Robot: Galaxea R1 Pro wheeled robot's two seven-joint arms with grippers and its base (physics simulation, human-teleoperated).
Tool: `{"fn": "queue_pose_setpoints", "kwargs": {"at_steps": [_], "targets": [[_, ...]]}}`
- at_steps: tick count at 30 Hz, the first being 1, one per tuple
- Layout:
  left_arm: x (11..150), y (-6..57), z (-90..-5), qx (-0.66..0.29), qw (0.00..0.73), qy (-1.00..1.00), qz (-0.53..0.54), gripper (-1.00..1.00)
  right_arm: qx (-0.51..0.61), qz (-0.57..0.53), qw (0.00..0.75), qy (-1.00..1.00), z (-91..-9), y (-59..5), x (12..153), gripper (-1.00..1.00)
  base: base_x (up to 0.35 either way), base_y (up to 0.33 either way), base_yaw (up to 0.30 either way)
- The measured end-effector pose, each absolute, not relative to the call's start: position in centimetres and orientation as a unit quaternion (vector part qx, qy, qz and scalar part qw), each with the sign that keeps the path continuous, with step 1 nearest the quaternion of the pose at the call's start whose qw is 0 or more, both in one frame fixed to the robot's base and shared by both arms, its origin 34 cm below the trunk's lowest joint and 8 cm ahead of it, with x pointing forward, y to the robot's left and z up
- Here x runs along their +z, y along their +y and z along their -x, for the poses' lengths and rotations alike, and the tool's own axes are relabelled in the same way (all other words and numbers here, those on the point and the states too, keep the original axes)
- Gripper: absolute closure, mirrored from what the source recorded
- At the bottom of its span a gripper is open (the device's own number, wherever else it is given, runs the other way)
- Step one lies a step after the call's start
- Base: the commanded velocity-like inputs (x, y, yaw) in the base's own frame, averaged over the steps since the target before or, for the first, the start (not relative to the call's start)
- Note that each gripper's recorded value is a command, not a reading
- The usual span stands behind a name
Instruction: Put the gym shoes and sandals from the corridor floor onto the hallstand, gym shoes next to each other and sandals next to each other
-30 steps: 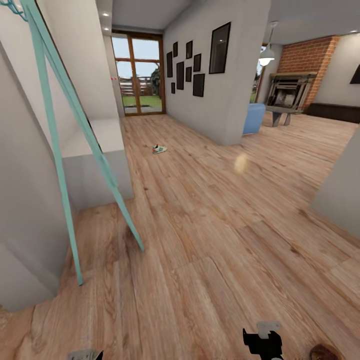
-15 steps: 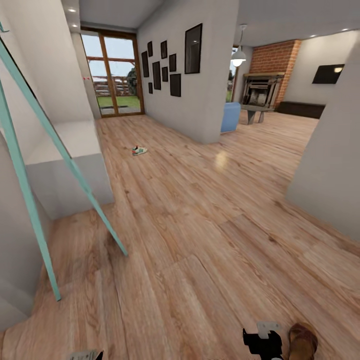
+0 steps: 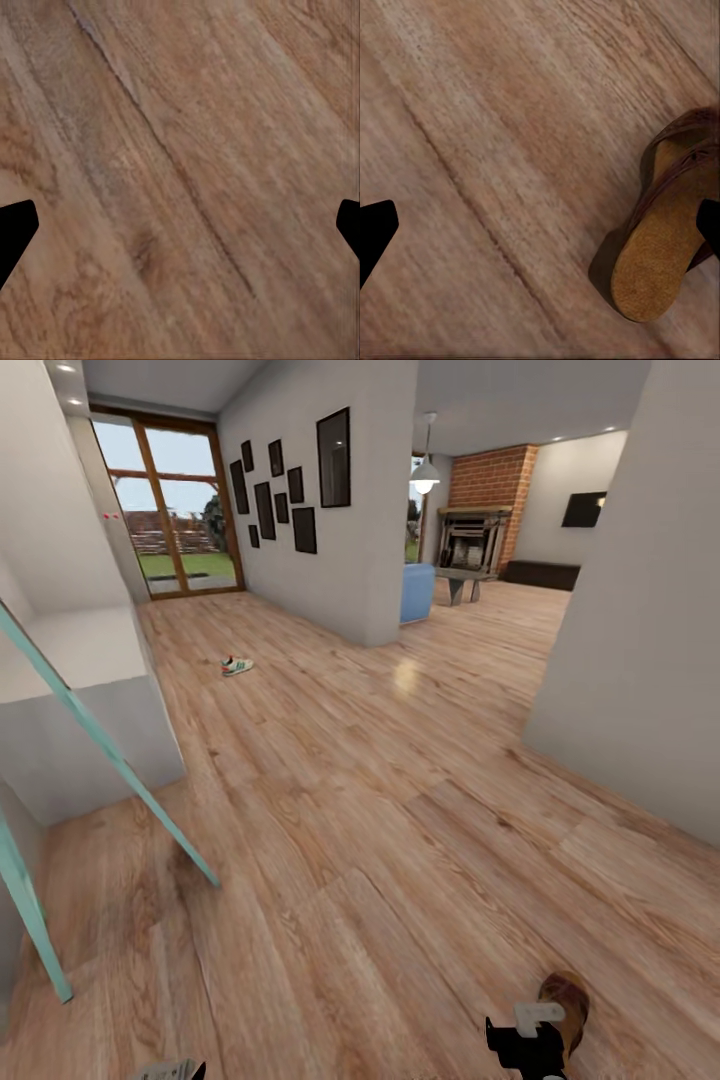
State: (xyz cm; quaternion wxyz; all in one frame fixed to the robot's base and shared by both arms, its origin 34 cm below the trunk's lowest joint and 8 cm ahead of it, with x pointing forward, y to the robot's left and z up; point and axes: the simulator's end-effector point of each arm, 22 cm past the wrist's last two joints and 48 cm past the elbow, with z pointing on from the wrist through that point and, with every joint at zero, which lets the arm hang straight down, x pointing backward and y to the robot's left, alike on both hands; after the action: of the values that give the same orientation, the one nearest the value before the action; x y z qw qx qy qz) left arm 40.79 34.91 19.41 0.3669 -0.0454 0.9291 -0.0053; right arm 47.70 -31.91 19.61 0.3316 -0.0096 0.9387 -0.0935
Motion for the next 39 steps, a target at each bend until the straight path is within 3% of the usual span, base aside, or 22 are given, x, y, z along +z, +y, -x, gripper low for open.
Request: {"fn": "queue_pose_setpoints", "kwargs": {"at_steps": [39], "targets": [[19.41,34.92,-40.79,-0.005,0.367,0.929,0.046,-1.0,-0.093,0.01,0.331,0.939,-47.68,-31.91,19.6,-1.0,0.0,0.0,-0.265]]}}
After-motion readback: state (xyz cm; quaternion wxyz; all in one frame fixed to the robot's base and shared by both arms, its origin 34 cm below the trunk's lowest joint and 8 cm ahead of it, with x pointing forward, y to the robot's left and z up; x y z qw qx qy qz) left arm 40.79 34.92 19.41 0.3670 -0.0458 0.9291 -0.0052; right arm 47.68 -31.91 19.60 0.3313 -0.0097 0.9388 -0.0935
